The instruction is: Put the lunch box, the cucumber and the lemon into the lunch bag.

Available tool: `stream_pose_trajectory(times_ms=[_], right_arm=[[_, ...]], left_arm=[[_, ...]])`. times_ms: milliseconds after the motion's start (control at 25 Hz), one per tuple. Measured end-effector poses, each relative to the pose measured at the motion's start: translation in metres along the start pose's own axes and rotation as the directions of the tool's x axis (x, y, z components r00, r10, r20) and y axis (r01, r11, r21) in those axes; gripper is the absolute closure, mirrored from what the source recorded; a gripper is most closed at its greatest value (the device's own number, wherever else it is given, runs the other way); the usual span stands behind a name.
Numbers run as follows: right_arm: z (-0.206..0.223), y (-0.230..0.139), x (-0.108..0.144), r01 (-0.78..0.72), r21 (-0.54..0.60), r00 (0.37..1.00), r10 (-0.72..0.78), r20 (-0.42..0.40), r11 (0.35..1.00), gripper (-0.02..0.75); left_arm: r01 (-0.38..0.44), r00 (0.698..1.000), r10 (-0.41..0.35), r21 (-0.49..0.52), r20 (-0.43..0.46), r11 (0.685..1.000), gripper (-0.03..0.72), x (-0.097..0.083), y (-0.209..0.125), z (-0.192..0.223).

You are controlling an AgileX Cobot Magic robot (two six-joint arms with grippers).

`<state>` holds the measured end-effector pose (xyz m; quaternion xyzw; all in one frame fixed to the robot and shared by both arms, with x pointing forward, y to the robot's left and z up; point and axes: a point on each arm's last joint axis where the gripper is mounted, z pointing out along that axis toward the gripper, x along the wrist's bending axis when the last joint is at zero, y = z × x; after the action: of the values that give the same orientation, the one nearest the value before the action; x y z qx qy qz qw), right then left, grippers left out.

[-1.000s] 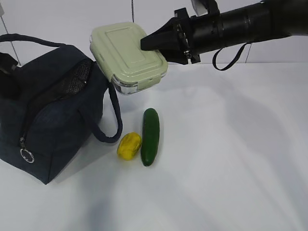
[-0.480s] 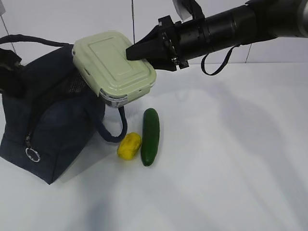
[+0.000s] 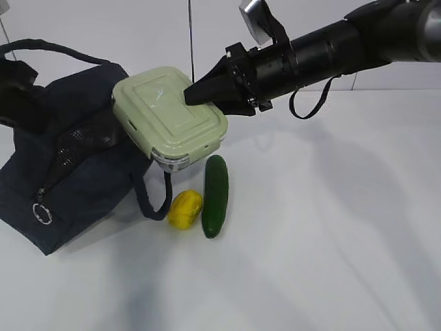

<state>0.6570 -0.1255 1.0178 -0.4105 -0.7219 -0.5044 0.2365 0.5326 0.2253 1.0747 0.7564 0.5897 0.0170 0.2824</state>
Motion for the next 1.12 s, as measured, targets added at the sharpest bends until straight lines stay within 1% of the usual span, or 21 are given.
stream_pose_trajectory(times_ms=[160,440,680,920,1120], right_arm=[[0.001,-0.002,-0.003,-0.006,0.011,1.0,0.006,0.007,1.0,0.387],[0.008,-0.007,-0.016,-0.037,0.029,0.999,0.037,0.01,0.999,0.387],[0.019,-0.013,-0.028,-0.068,0.051,0.998,0.068,0.01,0.996,0.387],[0.043,-0.021,-0.028,-0.084,0.074,0.996,0.087,-0.028,0.994,0.387],[0.049,-0.019,-0.029,-0.101,0.033,0.992,0.103,-0.074,0.994,0.387]], left_arm=[[0.015,1.0,-0.014,-0.011,0.018,1.0,0.696,-0.002,0.001,0.0],[0.028,0.999,-0.027,-0.029,0.034,0.999,0.696,-0.003,0.003,0.0],[0.027,0.999,-0.025,-0.032,0.042,0.999,0.696,-0.004,0.003,0.0],[0.016,0.999,-0.015,-0.015,0.049,1.0,0.696,-0.006,0.001,0.0],[-0.025,0.997,0.024,0.005,0.072,1.0,0.696,-0.019,-0.001,0.004]])
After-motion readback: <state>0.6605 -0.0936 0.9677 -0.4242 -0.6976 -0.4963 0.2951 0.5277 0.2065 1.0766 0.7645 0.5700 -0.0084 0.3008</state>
